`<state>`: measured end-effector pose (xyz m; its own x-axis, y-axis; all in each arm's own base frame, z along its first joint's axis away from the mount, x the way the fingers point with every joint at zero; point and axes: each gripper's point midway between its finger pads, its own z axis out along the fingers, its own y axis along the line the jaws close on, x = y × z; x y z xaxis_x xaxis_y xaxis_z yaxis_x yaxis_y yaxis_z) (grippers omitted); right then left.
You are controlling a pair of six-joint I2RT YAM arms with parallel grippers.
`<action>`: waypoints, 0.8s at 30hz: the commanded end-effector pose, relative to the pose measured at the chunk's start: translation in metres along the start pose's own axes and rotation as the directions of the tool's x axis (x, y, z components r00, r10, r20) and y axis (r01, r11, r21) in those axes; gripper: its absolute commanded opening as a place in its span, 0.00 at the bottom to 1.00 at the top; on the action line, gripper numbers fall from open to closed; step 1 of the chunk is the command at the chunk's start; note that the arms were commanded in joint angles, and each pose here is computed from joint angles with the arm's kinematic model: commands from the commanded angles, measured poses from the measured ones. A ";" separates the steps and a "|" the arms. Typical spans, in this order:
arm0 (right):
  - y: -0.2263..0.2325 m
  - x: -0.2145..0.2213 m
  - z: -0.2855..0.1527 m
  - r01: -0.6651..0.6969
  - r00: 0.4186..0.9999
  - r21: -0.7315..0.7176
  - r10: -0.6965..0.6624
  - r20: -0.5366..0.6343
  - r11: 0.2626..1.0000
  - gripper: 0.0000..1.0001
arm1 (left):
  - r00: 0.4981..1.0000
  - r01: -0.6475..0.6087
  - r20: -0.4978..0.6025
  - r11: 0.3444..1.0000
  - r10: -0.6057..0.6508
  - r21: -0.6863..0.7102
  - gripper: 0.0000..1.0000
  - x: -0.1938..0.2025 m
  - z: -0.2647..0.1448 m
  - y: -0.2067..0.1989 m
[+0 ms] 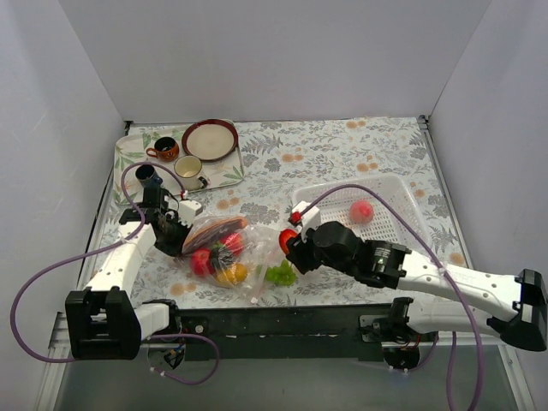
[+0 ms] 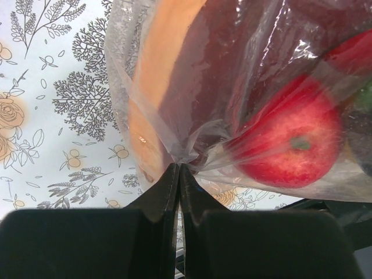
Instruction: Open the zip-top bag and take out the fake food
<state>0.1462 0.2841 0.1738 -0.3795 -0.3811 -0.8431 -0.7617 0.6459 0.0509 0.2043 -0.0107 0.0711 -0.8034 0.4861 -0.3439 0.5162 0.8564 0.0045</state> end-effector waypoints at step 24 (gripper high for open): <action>-0.183 -0.146 -0.137 -0.266 0.916 0.617 -0.003 0.400 0.741 0.01 | 0.998 0.011 0.055 1.000 -0.013 0.026 0.00 -0.013 0.000 -0.004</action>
<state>0.2578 0.1529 0.3551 -0.1542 -0.1059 -0.9823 -0.2512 0.9658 -0.0647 0.2056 -0.0134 0.0705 -0.8086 0.4735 -0.3492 0.5087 0.8609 -0.0106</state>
